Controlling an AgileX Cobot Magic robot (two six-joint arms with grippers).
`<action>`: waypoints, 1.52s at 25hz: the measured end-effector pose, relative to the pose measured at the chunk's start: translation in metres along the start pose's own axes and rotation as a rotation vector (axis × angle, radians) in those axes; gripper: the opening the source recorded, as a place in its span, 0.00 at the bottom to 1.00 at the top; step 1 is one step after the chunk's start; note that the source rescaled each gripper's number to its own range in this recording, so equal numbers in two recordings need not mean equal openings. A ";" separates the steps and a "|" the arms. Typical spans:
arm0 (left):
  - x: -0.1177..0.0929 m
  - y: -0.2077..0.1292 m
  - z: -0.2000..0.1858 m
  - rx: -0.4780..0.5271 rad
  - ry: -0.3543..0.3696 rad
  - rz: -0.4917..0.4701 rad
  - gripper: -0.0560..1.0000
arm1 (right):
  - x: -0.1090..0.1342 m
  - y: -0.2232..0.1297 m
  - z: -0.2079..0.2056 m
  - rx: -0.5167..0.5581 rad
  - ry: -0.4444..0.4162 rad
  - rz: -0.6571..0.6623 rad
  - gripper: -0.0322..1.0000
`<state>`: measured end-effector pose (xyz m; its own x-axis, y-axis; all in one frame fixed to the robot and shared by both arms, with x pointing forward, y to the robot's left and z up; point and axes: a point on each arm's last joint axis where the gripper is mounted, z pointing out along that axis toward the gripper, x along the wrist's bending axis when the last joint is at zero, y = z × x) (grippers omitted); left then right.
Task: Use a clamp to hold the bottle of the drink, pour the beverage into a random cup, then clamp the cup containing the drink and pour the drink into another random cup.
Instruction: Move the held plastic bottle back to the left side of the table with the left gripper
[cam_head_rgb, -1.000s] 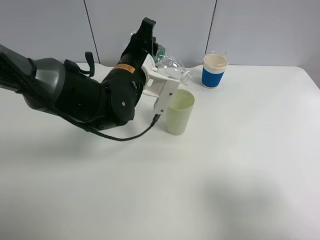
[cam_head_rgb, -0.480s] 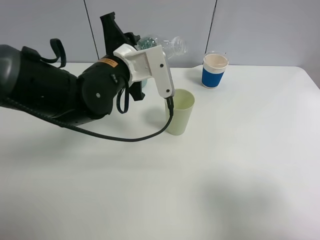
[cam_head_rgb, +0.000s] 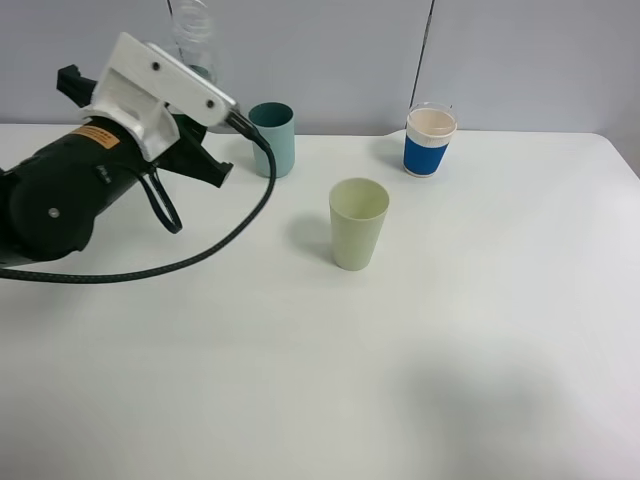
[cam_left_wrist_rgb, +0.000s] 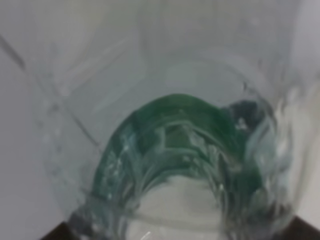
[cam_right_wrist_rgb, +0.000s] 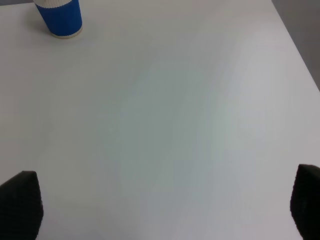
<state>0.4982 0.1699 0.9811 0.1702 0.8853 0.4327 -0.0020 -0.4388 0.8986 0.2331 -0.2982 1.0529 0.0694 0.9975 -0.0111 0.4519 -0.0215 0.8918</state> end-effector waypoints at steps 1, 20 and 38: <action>0.007 -0.004 -0.001 -0.003 0.002 -0.072 0.05 | 0.000 0.000 0.000 0.000 0.000 0.000 1.00; 0.075 -0.061 0.005 -0.042 -0.060 -0.313 0.05 | 0.000 0.000 0.000 0.000 0.000 0.000 1.00; 0.037 -0.141 0.018 0.161 -0.130 -0.343 0.05 | 0.000 0.000 0.000 0.000 0.000 0.000 1.00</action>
<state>0.5228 0.2618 0.8687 0.2578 0.9623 0.0871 0.2291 -0.1484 0.9620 0.2331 -0.2982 1.0529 0.0694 0.9975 -0.0111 0.4519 -0.0215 0.8918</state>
